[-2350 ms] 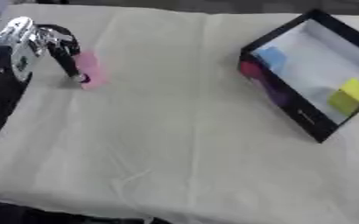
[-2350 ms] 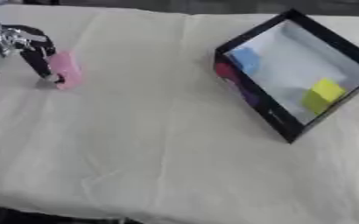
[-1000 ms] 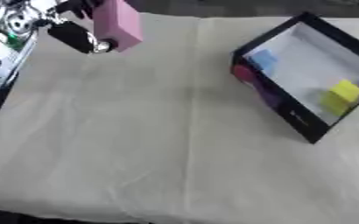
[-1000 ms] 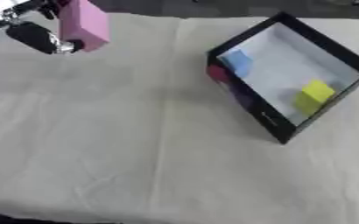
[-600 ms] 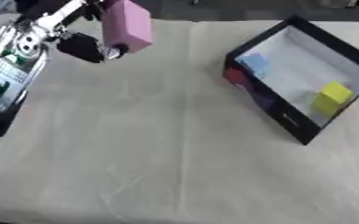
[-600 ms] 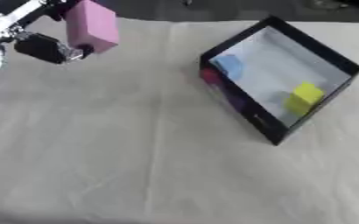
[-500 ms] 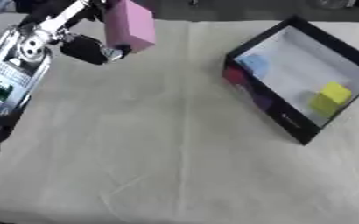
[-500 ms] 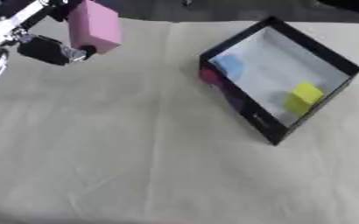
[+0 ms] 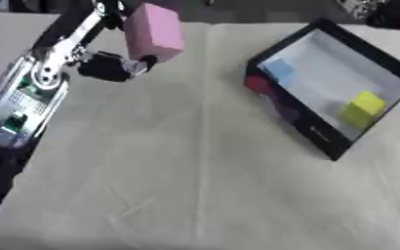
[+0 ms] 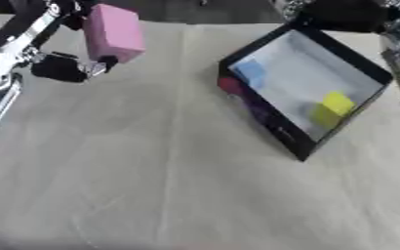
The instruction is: Pick up the objects with one hand, pass them to the other hand, and then place them into the box on the other side of the table.
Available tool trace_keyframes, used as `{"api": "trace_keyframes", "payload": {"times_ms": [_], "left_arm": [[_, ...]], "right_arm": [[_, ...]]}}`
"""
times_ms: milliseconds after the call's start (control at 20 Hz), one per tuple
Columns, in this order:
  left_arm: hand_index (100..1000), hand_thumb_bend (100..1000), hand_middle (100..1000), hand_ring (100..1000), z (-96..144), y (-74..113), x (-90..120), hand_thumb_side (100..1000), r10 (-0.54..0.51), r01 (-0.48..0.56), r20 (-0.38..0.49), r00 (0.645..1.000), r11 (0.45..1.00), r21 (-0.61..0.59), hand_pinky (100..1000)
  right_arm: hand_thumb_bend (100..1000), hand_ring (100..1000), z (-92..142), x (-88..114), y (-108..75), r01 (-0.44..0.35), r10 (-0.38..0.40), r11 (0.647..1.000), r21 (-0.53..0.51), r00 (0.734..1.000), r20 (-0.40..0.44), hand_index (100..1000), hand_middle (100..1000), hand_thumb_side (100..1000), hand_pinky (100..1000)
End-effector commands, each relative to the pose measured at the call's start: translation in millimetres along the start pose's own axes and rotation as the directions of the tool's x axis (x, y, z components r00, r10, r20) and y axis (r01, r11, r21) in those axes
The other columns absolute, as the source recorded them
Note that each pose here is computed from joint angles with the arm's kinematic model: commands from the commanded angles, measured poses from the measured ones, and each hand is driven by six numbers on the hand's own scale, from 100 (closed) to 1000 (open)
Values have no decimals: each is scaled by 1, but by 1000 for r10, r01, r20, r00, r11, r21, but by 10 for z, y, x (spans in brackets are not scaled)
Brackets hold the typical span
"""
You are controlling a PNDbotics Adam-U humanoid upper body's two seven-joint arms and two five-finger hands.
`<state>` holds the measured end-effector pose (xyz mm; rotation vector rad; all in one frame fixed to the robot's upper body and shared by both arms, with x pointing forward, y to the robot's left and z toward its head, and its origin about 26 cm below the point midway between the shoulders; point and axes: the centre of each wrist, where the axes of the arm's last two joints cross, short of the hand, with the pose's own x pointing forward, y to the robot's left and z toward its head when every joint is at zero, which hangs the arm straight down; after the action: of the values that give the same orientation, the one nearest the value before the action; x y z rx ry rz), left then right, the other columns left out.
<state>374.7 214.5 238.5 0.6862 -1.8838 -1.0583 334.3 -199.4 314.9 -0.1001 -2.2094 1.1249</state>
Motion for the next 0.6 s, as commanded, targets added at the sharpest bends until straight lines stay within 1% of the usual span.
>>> {"api": "trace_keyframes", "payload": {"times_ms": [50,450,600], "left_arm": [[523,100,683,654,-7,38,60,213,10,-11,27,1000,999,30,753],[523,100,683,655,-33,-70,99,219,27,-30,62,998,999,41,751],[522,100,683,654,-47,-111,101,223,28,-31,77,997,999,39,751]], "right_arm": [[100,926,-60,61,-7,-39,38,999,34,999,27,978,983,366,934],[100,931,-157,74,129,-46,40,990,133,998,47,986,995,362,937],[100,934,-185,94,163,-51,42,985,165,997,59,990,999,339,938]]}}
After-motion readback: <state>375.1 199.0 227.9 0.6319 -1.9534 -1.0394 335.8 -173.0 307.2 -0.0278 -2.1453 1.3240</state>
